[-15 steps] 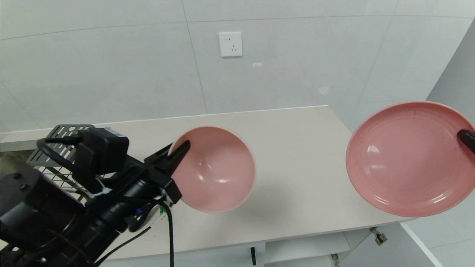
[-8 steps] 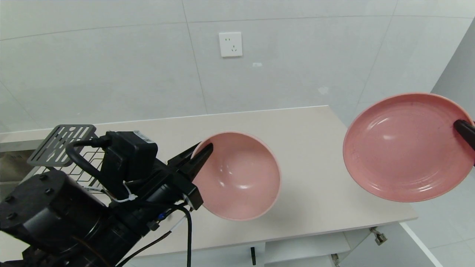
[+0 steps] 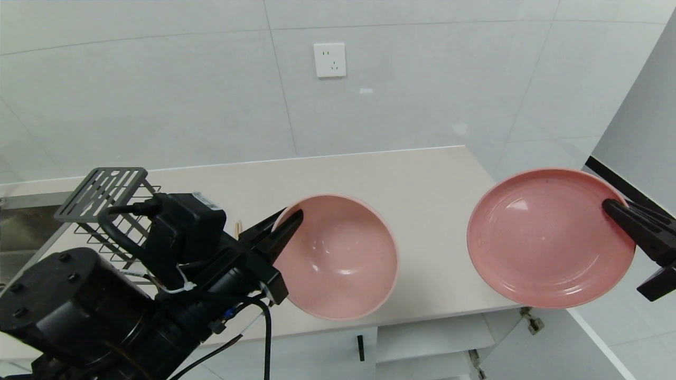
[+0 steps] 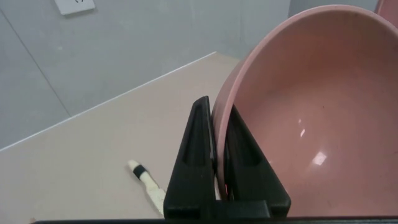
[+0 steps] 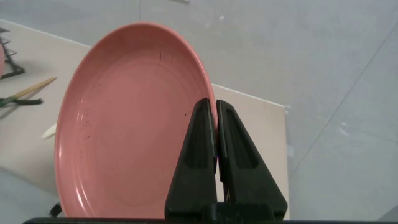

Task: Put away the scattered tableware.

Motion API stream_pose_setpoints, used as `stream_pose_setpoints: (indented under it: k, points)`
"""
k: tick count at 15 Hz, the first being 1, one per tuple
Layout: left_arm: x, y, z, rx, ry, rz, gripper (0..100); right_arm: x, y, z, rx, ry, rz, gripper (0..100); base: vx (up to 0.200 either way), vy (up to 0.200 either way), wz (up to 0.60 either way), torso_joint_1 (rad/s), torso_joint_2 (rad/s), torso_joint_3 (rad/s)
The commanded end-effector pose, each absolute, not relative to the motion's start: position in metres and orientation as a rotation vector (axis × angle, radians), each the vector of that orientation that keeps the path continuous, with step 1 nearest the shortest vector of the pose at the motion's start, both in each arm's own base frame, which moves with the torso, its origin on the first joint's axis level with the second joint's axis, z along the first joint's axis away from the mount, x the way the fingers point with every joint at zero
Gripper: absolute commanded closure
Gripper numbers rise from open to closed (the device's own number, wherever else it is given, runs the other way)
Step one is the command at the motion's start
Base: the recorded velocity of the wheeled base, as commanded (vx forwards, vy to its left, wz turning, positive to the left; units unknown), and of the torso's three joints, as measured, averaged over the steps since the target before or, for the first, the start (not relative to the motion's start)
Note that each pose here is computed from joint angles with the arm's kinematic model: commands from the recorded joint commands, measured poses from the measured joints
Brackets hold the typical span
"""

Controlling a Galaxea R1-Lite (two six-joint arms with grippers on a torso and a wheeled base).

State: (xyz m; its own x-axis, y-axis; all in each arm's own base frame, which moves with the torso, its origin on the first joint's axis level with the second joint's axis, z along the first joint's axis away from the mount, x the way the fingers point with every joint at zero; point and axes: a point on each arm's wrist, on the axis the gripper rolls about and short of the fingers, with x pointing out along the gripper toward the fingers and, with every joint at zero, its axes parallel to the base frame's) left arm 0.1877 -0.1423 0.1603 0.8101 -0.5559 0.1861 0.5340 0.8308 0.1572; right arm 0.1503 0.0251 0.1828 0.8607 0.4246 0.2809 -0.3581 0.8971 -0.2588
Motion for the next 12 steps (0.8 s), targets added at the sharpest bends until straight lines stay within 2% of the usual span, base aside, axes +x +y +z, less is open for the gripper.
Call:
stream_pose_setpoints:
  k: [1,5,8,12]
  points:
    - [0.1855,-0.1405,0.1584,0.102,-0.220,-0.583,100,0.1508,0.0252,0.1809,-0.201,-0.329,0.415,100,0.000,0.000,0.00,0.000,0.00,0.000]
    - [0.1805,-0.1367,0.1556,0.108,-0.205,-0.585,100,0.1506,0.0254,0.1805,-0.199,-0.327,0.417,100,0.000,0.000,0.00,0.000,0.00,0.000]
    - [0.1797,-0.1361,0.1563,0.107,-0.208,-0.585,100,0.1505,0.0254,0.1812,-0.195,-0.331,0.417,100,0.000,0.000,-0.60,-0.001,0.00,0.006]
    - [0.1801,-0.1365,0.1543,0.108,-0.199,-0.586,100,0.1502,0.0251,0.1815,-0.197,-0.332,0.416,100,0.000,0.000,0.00,0.000,0.00,0.000]
